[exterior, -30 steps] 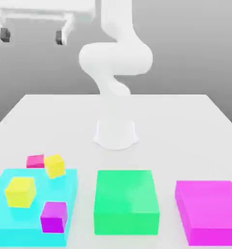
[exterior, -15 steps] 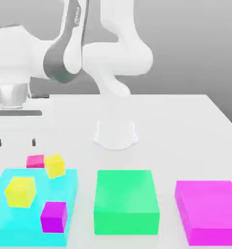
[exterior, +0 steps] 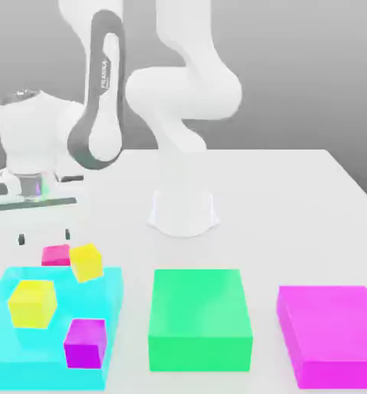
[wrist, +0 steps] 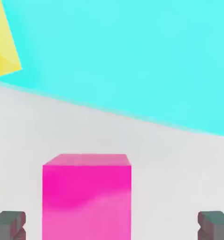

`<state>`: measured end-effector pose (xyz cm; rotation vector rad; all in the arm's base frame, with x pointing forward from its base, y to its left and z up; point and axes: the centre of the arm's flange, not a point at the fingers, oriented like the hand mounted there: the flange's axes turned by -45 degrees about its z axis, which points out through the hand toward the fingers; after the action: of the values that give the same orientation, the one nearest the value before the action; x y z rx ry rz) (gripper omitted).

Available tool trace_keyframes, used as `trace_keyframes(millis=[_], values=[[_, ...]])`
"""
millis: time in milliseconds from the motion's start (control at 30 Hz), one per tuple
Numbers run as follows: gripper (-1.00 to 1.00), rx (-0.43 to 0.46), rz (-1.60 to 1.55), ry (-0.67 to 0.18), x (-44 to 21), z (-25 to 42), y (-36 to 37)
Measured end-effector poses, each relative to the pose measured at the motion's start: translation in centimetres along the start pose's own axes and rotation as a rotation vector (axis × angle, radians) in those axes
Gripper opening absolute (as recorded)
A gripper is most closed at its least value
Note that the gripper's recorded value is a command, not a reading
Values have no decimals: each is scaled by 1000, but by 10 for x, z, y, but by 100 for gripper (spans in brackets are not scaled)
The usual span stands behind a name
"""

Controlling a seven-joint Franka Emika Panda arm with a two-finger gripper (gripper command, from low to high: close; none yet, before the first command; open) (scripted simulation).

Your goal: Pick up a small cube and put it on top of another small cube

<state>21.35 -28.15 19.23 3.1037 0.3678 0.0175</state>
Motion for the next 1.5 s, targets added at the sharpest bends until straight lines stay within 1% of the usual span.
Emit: trace_keyframes(millis=[333,633,667,900,1200,1500], values=[[0,-5,-1,1,-1,24,2],[0,12,5,-8,-5,57,-14],[-100,14,6,-9,-5,60,-16],[-100,17,6,-8,-5,60,-16],[-100,-2,0,0,-1,29,0],[-100,-1,5,0,-2,5,3]])
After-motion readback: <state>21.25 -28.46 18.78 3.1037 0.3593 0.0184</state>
